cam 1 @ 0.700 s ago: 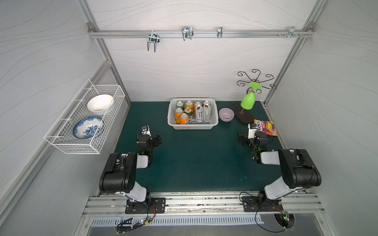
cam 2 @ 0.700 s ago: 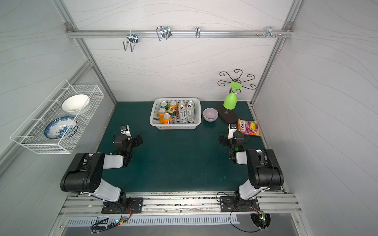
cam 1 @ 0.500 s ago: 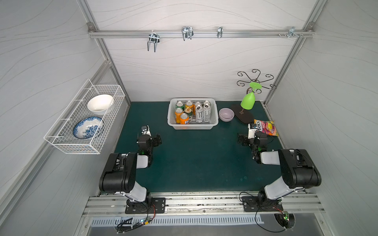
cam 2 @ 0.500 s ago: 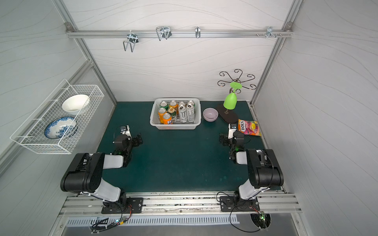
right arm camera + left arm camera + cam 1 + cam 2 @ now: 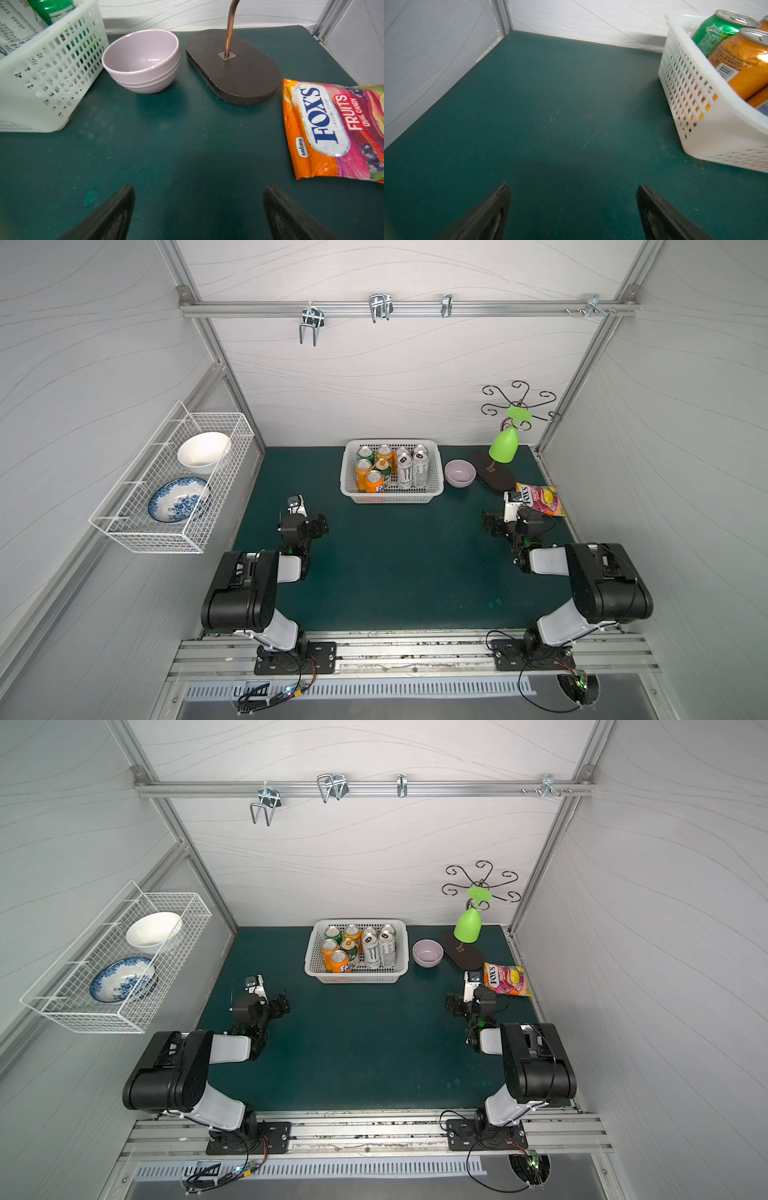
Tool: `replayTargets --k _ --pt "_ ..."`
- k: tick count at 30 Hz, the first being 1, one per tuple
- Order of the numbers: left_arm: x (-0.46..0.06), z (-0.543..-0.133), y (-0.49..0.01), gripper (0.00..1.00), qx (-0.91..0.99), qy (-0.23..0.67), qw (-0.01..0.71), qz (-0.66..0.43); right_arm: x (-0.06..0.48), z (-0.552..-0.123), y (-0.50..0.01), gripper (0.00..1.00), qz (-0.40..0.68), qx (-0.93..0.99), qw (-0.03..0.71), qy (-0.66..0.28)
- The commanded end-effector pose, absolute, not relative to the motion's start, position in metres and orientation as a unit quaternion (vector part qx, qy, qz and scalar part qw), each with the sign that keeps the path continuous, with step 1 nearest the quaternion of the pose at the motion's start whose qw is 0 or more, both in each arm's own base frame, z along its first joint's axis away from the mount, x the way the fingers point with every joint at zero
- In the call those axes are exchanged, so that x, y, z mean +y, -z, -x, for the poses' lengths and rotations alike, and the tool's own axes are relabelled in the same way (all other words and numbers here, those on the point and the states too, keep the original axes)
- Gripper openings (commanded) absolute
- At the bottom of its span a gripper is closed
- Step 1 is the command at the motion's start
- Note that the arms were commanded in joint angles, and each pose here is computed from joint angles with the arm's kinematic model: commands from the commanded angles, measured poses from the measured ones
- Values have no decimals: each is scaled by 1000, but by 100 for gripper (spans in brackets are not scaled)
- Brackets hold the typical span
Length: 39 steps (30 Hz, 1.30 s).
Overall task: Take out the drinks from the basket
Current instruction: Move the basket to the center of the board.
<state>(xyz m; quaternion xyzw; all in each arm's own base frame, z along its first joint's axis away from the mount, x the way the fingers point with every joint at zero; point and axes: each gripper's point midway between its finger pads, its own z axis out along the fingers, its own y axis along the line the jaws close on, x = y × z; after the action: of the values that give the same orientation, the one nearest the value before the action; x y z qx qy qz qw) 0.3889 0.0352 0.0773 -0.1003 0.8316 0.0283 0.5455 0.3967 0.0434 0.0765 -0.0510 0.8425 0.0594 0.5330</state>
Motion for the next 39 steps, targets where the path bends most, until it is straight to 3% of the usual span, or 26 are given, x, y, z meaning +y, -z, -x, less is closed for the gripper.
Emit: replayTargets --k 1,7,11,18,22,27,39 --pt "40 -395 -102 99 810 -39 575 107 45 -401 -86 99 55 835 545 -56" --pt "43 -370 -143 99 827 -17 536 166 53 -389 -122 99 67 837 537 -75" --pt "17 -359 -177 99 818 101 524 215 82 -384 -157 99 86 828 535 -142" --pt "-31 -328 -196 99 816 264 459 232 177 -351 -194 99 249 819 470 -215" --pt "-36 -306 -182 99 849 251 402 232 221 -340 -214 99 331 804 440 -224" --pt "-42 -293 -179 99 858 259 384 221 269 -343 -223 99 440 779 398 -202" --pt "-44 -294 -170 98 863 263 370 223 337 -374 -169 93 598 735 299 -115"
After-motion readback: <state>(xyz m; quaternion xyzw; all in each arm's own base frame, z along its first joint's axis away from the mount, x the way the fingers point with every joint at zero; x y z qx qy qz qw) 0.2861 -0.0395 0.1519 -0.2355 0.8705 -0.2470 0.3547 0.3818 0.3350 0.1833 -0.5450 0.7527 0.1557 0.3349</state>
